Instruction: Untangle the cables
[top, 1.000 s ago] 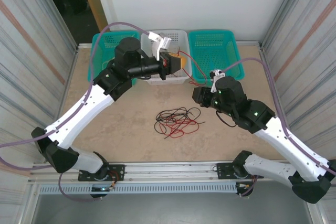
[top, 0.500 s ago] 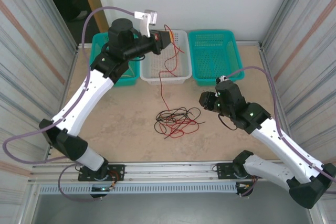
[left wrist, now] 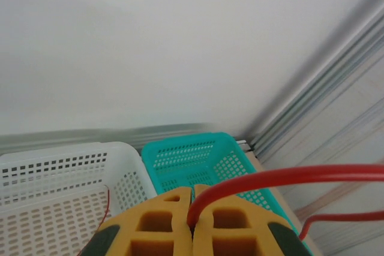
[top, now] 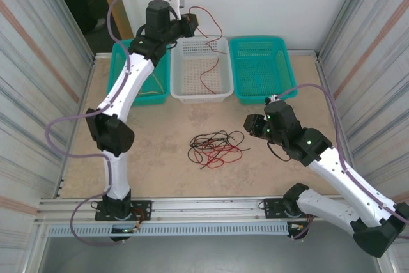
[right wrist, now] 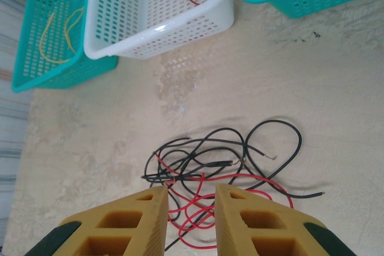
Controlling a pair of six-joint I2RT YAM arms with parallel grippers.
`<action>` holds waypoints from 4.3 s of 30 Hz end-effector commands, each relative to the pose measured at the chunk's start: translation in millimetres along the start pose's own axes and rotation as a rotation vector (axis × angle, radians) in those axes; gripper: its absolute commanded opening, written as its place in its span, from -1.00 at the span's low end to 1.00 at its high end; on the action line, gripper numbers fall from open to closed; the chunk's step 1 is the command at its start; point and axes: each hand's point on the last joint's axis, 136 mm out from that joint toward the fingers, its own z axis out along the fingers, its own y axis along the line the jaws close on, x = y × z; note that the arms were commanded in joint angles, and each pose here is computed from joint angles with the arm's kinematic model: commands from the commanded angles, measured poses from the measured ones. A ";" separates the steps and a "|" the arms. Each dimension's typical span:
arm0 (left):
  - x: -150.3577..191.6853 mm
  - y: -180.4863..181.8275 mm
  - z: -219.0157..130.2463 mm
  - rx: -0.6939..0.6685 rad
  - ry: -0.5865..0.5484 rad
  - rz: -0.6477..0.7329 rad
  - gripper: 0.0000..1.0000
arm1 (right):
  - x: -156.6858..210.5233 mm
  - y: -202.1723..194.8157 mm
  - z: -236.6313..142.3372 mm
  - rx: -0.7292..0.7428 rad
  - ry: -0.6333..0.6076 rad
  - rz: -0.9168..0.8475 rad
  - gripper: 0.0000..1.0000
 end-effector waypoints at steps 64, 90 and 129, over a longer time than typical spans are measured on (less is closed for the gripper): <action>415.3 36.7 -167.4 -0.121 1.073 0.085 -0.34 | 63.2 -23.4 103.9 0.306 0.350 0.002 -0.17; 409.5 33.8 -176.1 -0.126 1.099 0.090 -1.00 | 62.9 -61.8 104.1 0.417 0.379 0.046 -0.12; 322.0 -4.3 -176.0 -0.025 0.858 0.119 -0.91 | 89.9 -113.8 163.5 0.603 0.478 0.109 -0.44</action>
